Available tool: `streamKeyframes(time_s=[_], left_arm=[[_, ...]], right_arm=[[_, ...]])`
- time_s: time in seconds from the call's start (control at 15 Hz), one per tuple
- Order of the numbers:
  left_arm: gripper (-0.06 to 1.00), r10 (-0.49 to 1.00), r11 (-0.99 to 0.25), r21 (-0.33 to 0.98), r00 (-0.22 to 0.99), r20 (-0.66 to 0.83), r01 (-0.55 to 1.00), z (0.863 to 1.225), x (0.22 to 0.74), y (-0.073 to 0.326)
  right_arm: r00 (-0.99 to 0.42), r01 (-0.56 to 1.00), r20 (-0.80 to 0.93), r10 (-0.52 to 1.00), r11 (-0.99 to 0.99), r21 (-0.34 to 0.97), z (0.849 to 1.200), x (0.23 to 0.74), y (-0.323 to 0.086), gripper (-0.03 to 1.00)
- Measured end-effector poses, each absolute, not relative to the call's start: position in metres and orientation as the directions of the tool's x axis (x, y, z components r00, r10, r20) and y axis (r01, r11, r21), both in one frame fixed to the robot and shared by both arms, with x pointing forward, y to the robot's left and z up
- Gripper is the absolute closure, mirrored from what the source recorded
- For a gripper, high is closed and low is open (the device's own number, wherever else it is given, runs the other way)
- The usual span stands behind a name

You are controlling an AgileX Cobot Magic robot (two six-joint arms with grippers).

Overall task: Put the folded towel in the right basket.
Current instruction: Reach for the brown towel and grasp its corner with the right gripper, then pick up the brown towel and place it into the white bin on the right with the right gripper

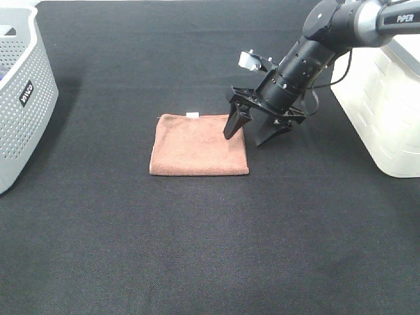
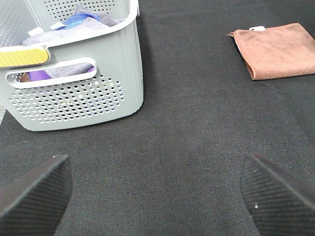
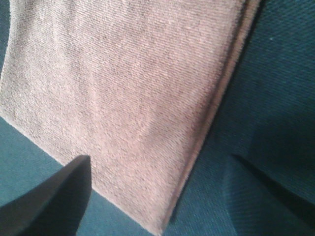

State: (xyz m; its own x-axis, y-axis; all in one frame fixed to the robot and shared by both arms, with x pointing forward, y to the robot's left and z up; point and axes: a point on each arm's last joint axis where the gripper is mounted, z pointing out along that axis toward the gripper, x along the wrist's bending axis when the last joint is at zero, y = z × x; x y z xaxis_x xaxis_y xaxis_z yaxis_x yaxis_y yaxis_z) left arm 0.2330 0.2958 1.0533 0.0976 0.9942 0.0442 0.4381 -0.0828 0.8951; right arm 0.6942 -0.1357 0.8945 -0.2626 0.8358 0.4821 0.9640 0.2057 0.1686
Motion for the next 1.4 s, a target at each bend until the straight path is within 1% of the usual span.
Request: streamKeyframes(time_s=[0.4, 0.53, 0.6, 0.67, 0.8, 0.87, 0.93, 1.0, 1.13, 1.27, 1.33, 1.4], left_arm=[[0.06, 0.994, -0.083, 0.895, 0.098, 0.044, 0.438, 1.053, 0.233, 0.296], [0.06, 0.994, -0.083, 0.895, 0.098, 0.044, 0.438, 1.053, 0.233, 0.296], [0.06, 0.994, -0.083, 0.895, 0.098, 0.044, 0.438, 1.053, 0.233, 0.296], [0.06, 0.994, -0.083, 0.895, 0.098, 0.044, 0.438, 1.053, 0.233, 0.296], [0.06, 0.994, -0.083, 0.895, 0.098, 0.044, 0.438, 1.053, 0.233, 0.296], [0.06, 0.994, -0.083, 0.895, 0.098, 0.044, 0.438, 1.053, 0.233, 0.296], [0.06, 0.994, -0.083, 0.895, 0.098, 0.044, 0.438, 1.053, 0.233, 0.296], [0.06, 0.994, -0.083, 0.895, 0.098, 0.044, 0.438, 1.053, 0.233, 0.296], [0.06, 0.994, -0.083, 0.895, 0.098, 0.044, 0.438, 1.053, 0.233, 0.296], [0.06, 0.994, -0.083, 0.895, 0.098, 0.044, 0.438, 1.053, 0.233, 0.296], [0.06, 0.994, -0.083, 0.895, 0.098, 0.044, 0.438, 1.053, 0.233, 0.296], [0.06, 0.994, -0.083, 0.895, 0.098, 0.044, 0.438, 1.053, 0.233, 0.296]], right_arm=[[-0.253, 0.965, 0.490, 0.834, 0.183, 0.187, 0.881, 0.699, -0.134, 0.26], [-0.247, 0.967, 0.500, 0.830, 0.176, 0.186, 0.876, 0.700, -0.133, 0.28], [-0.254, 0.965, 0.508, 0.823, 0.180, 0.191, 0.875, 0.701, -0.132, 0.33], [-0.260, 0.963, 0.518, 0.815, 0.182, 0.197, 0.873, 0.701, -0.131, 0.39], [-0.260, 0.963, 0.548, 0.795, 0.173, 0.207, 0.870, 0.702, -0.128, 0.58], [-0.256, 0.964, 0.553, 0.792, 0.166, 0.209, 0.869, 0.702, -0.127, 0.79], [-0.257, 0.964, 0.553, 0.793, 0.167, 0.208, 0.869, 0.702, -0.128, 0.92], [-0.258, 0.963, 0.552, 0.793, 0.168, 0.209, 0.869, 0.702, -0.128, 0.97], [-0.262, 0.962, 0.551, 0.792, 0.170, 0.212, 0.869, 0.702, -0.128, 0.97], [-0.288, 0.952, 0.543, 0.788, 0.175, 0.251, 0.887, 0.704, -0.127, 0.97], [-0.288, 0.952, 0.543, 0.788, 0.175, 0.251, 0.887, 0.704, -0.127, 0.97], [-0.314, 0.942, 0.542, 0.780, 0.183, 0.282, 0.904, 0.706, -0.127, 0.97]])
